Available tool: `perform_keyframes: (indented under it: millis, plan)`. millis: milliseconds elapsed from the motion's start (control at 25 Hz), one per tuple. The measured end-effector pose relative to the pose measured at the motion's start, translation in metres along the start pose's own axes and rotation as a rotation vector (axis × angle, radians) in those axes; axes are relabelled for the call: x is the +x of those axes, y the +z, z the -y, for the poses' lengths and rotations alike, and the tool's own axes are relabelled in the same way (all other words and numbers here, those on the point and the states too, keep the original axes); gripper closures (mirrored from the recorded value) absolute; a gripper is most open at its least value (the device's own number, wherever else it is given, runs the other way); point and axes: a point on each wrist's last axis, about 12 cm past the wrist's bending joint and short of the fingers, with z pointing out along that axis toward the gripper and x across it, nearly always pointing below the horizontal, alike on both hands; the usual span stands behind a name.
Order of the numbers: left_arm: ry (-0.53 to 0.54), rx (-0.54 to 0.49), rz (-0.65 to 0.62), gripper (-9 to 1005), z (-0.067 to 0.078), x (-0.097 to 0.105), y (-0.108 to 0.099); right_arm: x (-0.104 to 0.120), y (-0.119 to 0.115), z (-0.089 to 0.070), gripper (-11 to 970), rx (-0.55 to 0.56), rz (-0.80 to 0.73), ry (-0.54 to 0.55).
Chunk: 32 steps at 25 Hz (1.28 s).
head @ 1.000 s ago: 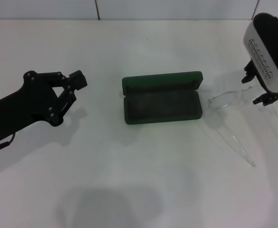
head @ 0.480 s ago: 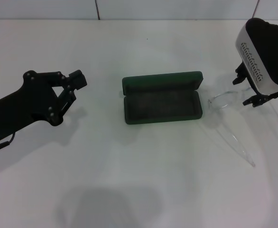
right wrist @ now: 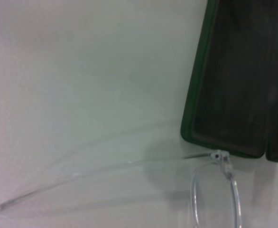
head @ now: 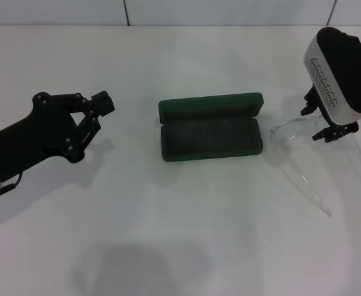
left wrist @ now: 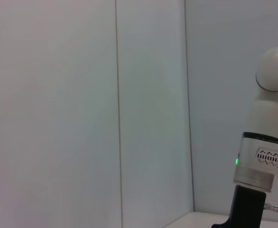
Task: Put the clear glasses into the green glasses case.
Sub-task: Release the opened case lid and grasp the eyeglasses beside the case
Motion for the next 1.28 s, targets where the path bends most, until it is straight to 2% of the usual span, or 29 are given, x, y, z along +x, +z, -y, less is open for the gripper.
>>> perform_keyframes:
  millis: [600, 800, 1000, 1280]
  plan:
    - [-0.018, -0.017, -0.015, 940, 0.0016, 0.0057, 0.0004, 0.0016, 0.0036, 0.0006, 504, 0.004, -0.002, 0.008]
    - [-0.024, -0.021, -0.017, 940, 0.0027, 0.0070, -0.0012, 0.0013, 0.0041, -0.0007, 607, 0.004, -0.001, 0.008]
    - [-0.024, -0.024, -0.019, 940, 0.0037, 0.0079, -0.0026, 0.0007, 0.0042, -0.0011, 751, 0.006, 0.001, 0.008]
    - [-0.027, -0.027, -0.021, 939, 0.0048, 0.0089, -0.0043, -0.0002, 0.0034, -0.0018, 776, 0.004, 0.002, 0.012]
